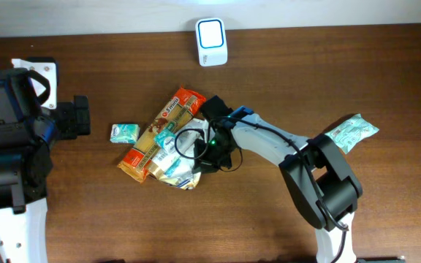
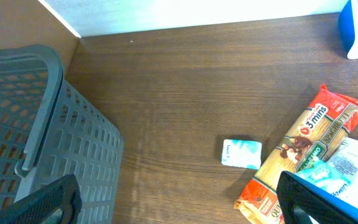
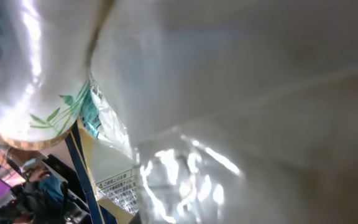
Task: Scan the item barcode
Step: 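Grasp the beige snack bag from the pile with the right gripper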
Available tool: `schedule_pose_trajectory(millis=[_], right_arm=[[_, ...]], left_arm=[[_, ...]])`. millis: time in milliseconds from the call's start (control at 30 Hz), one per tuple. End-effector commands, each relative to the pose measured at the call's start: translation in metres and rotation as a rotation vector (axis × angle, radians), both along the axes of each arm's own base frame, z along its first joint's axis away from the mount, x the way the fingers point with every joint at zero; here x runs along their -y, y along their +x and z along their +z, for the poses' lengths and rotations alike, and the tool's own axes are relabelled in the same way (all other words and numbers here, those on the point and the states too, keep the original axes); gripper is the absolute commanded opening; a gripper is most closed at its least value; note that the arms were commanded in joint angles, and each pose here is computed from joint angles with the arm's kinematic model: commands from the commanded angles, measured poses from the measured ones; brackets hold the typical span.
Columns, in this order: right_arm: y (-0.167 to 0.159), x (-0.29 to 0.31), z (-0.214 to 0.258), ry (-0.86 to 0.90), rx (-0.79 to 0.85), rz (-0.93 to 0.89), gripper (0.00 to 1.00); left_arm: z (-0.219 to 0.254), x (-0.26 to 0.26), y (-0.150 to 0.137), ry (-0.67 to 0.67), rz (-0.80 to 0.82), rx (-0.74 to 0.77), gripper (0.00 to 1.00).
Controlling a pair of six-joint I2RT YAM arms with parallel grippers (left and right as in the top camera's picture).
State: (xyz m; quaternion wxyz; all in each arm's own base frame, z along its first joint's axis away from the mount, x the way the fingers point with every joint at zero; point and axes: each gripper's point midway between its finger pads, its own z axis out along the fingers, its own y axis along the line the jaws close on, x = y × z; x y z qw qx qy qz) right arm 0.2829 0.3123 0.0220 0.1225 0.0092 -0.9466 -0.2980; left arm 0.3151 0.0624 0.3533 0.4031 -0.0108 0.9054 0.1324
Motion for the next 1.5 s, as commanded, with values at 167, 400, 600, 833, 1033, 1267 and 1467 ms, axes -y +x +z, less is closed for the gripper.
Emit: schedule_pose_trajectory(millis=[167, 400, 600, 833, 1033, 1267, 1467], right_arm=[[0.054, 0.071, 0.070, 0.070, 0.384, 0.392, 0.04], [0.078, 0.141, 0.030, -0.118, 0.452, 0.559, 0.20], [0.108, 0.177, 0.037, -0.079, 0.385, 0.208, 0.73], [0.107, 0.177, 0.013, 0.053, 0.273, -0.032, 0.75], [0.082, 0.161, -0.015, 0.148, 0.205, -0.092, 0.73], [0.096, 0.141, -0.035, 0.174, 0.329, -0.130, 0.71], [0.101, 0.137, -0.056, 0.090, 0.371, -0.101, 0.32]], left_arm=[[0.002, -0.001, -0.001, -0.010, 0.015, 0.012, 0.99], [0.002, -0.001, -0.001, -0.010, 0.015, 0.012, 0.99], [0.002, -0.001, -0.001, -0.010, 0.015, 0.012, 0.99], [0.002, -0.001, -0.001, -0.010, 0.015, 0.012, 0.99], [0.002, -0.001, -0.001, -0.010, 0.015, 0.012, 0.99], [0.002, -0.001, -0.001, -0.010, 0.015, 0.012, 0.99], [0.002, -0.001, -0.001, -0.011, 0.015, 0.012, 0.99]])
